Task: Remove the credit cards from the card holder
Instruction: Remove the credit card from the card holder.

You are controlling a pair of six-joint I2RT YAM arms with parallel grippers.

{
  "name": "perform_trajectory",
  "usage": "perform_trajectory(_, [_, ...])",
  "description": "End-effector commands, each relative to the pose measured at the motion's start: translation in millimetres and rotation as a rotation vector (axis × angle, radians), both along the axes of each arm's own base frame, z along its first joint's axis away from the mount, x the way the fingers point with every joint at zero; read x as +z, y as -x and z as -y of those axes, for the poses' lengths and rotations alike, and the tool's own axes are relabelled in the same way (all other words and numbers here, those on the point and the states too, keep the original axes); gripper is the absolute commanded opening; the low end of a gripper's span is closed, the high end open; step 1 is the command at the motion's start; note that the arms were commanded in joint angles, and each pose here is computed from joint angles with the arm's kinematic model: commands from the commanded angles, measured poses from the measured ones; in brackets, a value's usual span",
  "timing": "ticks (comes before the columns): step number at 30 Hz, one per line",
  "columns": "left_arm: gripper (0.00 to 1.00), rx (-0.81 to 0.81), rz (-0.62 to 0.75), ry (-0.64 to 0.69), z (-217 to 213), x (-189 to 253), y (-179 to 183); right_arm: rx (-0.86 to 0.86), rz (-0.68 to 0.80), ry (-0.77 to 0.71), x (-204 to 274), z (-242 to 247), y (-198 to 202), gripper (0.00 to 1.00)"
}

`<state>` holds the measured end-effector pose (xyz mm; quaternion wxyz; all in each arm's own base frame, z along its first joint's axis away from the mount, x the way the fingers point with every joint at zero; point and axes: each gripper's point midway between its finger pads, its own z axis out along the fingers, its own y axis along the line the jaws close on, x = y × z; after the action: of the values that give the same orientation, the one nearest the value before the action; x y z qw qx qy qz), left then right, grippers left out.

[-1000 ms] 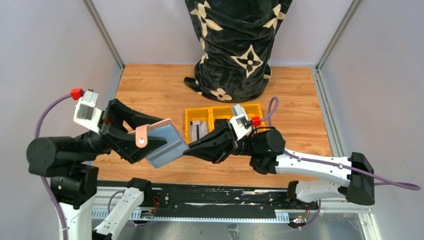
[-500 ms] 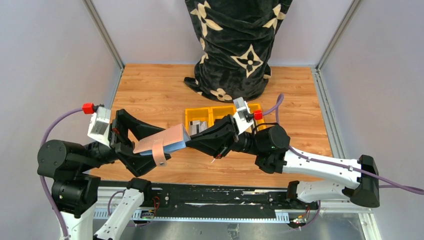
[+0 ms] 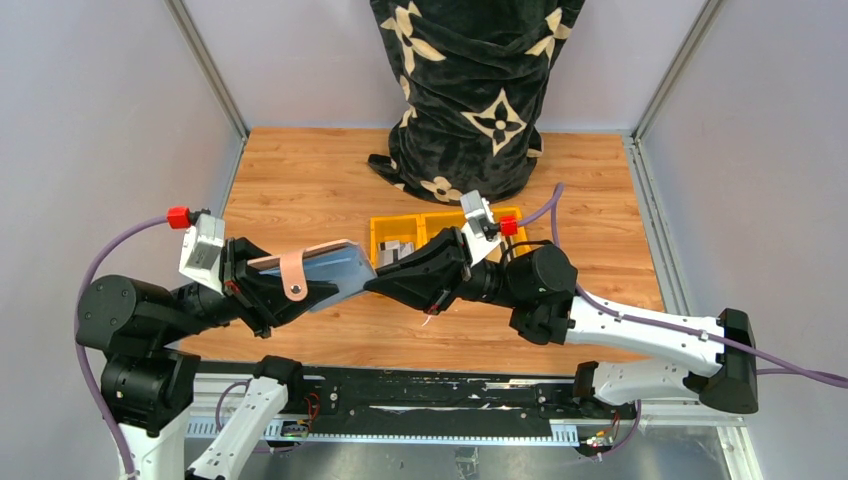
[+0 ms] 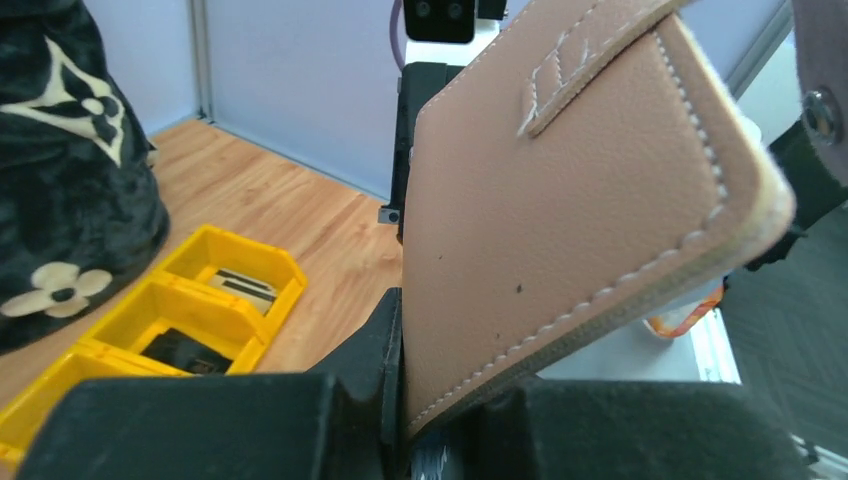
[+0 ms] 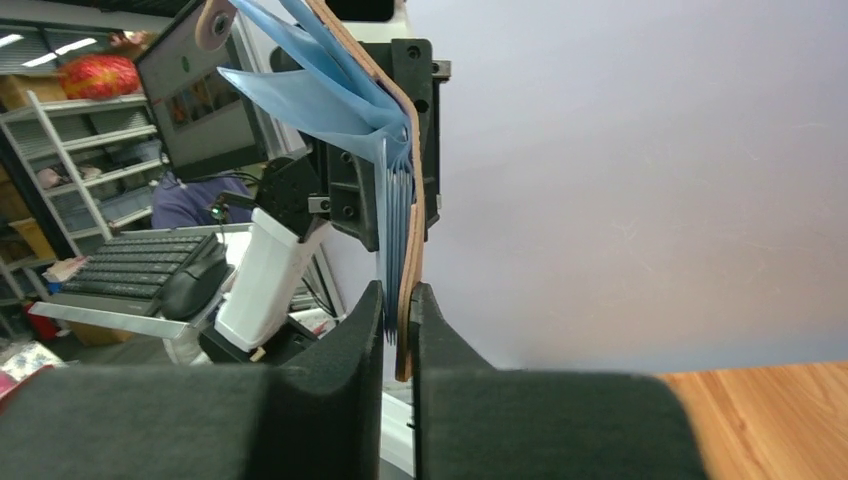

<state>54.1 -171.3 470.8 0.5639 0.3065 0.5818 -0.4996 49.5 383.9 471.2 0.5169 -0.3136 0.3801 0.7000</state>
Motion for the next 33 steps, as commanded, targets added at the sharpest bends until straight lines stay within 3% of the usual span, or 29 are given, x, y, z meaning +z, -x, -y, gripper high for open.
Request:
perform_trajectory(1, [0.08, -0.034, -0.041, 0.052, 4.1, 16.4, -2.0, 0.099, 0.076, -0.075, 21.8, 11.6, 27.4, 0.24])
perform_trajectory(3, [0.06, -0.075, -0.083, 0.080, 6.9, 21.8, 1.7, 0.128, 0.087, -0.083, 18.6, 13.6, 32.7, 0.34])
perform_trajectory(6, [0.01, -0.122, -0.149, 0.121, 9.9, 29.6, 4.7, 0.148, 0.097, -0.103, 17.5, 16.7, 36.8, 0.37])
perform_trajectory(11, [0.00, -0.138, -0.166, 0.137, 10.1, 39.1, 8.8, 0.133, 0.093, -0.111, 19.6, 17.6, 34.0, 0.32])
perform_trajectory(18, [0.00, -0.147, -0.158, 0.139, 9.3, 43.9, 15.0, 0.074, 0.062, -0.124, 25.3, 20.2, 22.2, 0.16])
perform_trajectory(25, [0.00, -0.159, -0.143, 0.131, 9.1, 43.2, 19.9, 0.038, 0.003, -0.125, 27.4, 17.9, 10.8, 0.15])
perform_trajectory(33, [0.00, -0.183, -0.118, 0.118, 9.2, 42.5, 26.4, -0.022, -0.093, -0.125, 26.4, 14.6, -10.1, 0.07])
